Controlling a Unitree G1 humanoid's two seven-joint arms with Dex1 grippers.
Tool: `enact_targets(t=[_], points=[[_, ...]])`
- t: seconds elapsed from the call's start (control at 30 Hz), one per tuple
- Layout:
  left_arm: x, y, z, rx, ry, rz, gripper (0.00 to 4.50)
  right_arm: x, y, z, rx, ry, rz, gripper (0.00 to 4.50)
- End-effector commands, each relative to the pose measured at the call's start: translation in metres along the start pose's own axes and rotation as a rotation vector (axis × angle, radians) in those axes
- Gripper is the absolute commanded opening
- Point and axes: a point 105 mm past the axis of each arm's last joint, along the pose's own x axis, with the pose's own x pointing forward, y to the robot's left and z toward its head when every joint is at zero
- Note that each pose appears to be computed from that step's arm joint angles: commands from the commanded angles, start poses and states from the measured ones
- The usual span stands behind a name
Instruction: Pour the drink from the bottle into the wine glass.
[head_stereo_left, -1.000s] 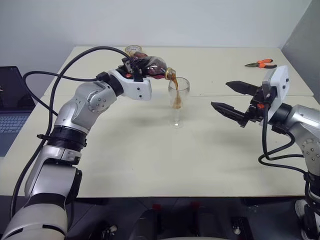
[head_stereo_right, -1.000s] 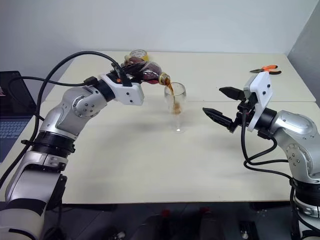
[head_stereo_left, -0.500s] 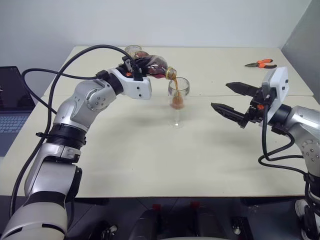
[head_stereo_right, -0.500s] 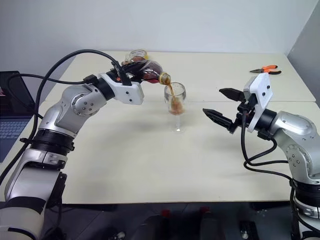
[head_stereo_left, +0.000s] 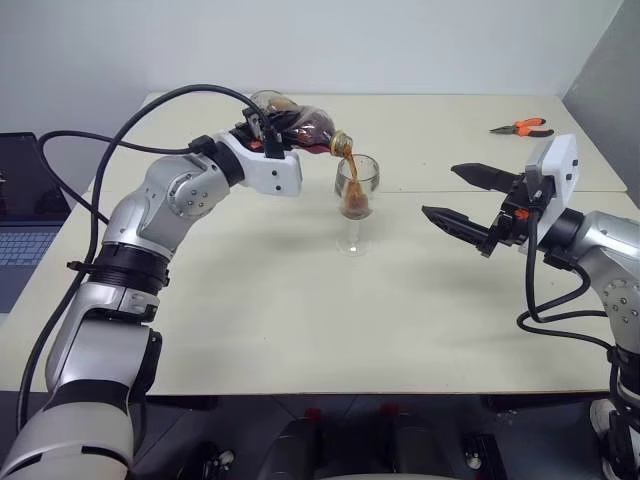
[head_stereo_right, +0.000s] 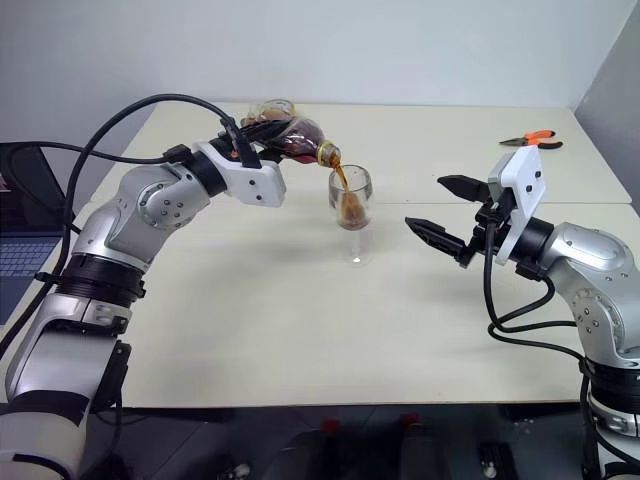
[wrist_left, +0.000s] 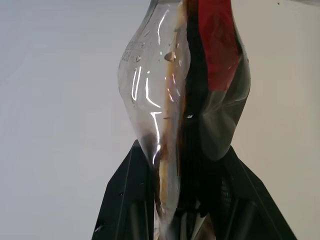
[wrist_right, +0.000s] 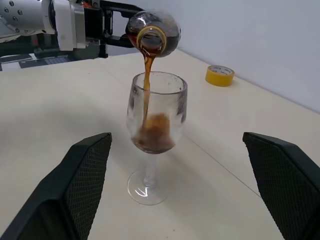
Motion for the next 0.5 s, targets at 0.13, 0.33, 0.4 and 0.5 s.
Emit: enact_targets(t=[0.13,0.33,0.4,0.5], points=[[0.0006,0.0232,0.0040,0.050,-0.025,0.050,1.15,0.0012,0.0020,0.0148,-0.049,-0.036,-0.012,4.50],[0.0009,0.0232,0.0040,0.058,-0.029,0.041,1.15,0.0047,0.0047,0.0175,-0.049,-0.043,-0.008,4.50],[0.0007,0.0236,0.0039,0.060,-0.030,0.040,1.15,0.0050,0.0046,0.0180,-0.049,-0.044,-0.008,4.50],[0.0008,0.0238,0.0037,0.063,-0.030,0.039,1.15,0.0052,0.0039,0.0176,-0.048,-0.044,-0.008,4.50]])
